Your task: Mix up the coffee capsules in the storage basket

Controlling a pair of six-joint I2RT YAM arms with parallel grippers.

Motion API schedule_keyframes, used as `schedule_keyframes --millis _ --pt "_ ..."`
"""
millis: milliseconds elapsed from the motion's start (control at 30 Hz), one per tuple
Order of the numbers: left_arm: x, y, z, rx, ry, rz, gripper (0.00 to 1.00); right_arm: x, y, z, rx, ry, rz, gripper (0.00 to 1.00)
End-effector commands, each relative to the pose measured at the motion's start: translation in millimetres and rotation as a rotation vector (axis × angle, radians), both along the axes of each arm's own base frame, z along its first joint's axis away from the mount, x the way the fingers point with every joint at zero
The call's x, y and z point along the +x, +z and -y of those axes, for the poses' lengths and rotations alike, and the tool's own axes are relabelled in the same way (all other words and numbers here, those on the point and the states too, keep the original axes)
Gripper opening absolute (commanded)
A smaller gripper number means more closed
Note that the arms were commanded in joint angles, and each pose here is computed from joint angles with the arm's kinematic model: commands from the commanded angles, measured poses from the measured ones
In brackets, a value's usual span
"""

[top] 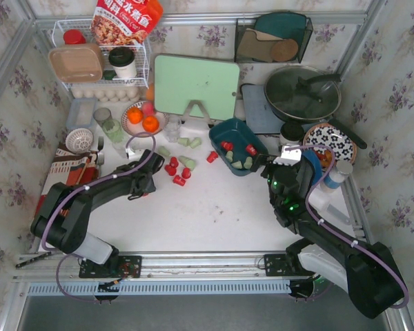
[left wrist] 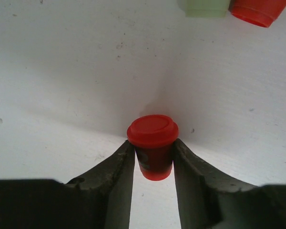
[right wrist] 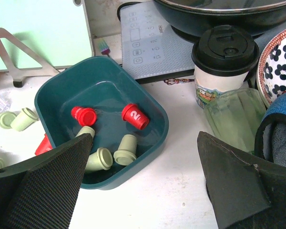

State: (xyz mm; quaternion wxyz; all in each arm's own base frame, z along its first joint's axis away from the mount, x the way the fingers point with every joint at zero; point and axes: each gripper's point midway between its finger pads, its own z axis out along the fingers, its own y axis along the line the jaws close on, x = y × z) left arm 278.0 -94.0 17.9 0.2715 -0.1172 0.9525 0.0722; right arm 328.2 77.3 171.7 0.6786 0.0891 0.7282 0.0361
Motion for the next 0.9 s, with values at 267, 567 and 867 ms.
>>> schedule_keyframes --millis 267,567,867 --pt "14 30 14 -0.081 -0.042 0.100 0.24 4 7 -1 0.014 -0.009 0.023 1.00" --pt "39 101 72 -0.328 -0.303 0.320 0.24 4 7 3 0.016 -0.035 0.018 1.00" --pt "97 147 151 -0.470 -0.510 0.468 0.25 4 4 5 0.022 -0.048 0.012 1.00"
